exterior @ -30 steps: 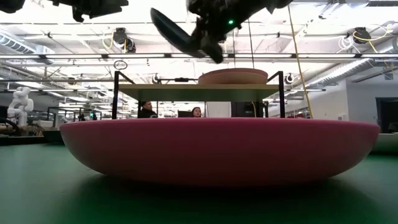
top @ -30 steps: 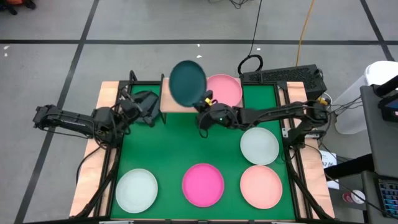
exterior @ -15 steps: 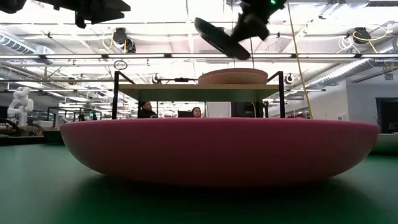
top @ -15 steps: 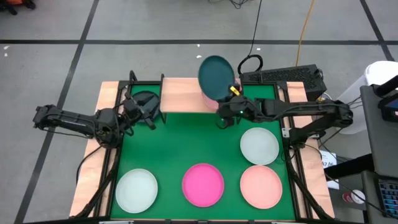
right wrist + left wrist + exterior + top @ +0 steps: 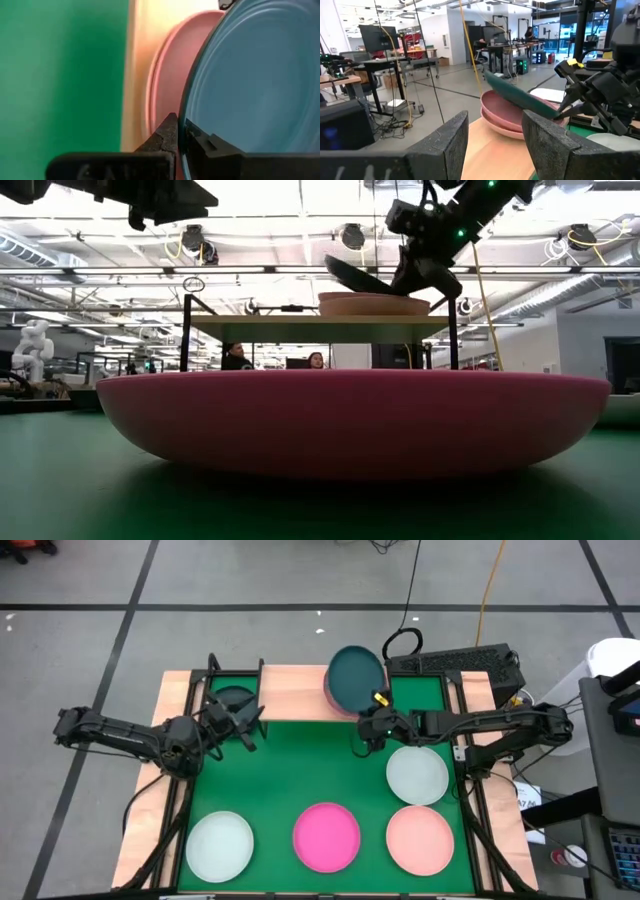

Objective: Place and stack plates onto a shelf
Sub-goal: Stack the right dark blue plate on top of the light pink on the shelf

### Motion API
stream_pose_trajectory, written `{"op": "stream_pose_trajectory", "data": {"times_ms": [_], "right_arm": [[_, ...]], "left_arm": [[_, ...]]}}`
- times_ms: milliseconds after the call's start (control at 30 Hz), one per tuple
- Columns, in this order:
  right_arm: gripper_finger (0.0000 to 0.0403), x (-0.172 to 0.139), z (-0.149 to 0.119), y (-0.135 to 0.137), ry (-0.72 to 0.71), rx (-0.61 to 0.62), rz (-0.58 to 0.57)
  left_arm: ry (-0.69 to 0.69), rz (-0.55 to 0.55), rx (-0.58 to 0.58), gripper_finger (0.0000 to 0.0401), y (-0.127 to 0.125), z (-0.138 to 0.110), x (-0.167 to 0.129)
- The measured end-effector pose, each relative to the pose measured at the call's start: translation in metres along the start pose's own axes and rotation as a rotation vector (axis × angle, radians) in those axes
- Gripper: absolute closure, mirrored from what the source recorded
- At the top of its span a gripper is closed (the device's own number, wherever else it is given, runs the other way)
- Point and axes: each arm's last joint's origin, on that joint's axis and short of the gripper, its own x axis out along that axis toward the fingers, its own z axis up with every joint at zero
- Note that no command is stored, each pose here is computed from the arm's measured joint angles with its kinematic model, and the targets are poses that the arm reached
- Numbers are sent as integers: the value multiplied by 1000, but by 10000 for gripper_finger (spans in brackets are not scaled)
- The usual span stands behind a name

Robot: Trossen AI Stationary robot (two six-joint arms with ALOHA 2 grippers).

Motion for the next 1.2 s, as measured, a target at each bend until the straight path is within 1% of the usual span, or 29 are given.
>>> {"op": "stream_pose_trajectory", "data": {"times_ms": [233, 367, 500, 733, 867, 933, 1100, 1200], "right_arm": [[359, -1, 5, -5, -27, 8, -74], [337, -4, 5, -8, -40, 24, -85], [324, -13, 3, -14, -49, 58, -89], [319, -30, -6, -21, -45, 134, -74], [318, -33, -4, -21, -103, 163, -7], [315, -32, -4, -21, -111, 163, 4], [284, -29, -3, -18, -97, 164, 11], [261, -29, -4, -19, -86, 171, -12]], "left_arm": [[-1, 1, -5, 210, 0, 0, 0], [-1, 1, -4, 210, 0, 0, 0], [-1, 1, -4, 210, 0, 0, 0], [-1, 1, -4, 210, 0, 0, 0], [-2, 1, -4, 210, 0, 0, 0], [-1, 1, -4, 210, 0, 0, 0], [-2, 1, -4, 210, 0, 0, 0], [-2, 1, -4, 210, 0, 0, 0]]}}
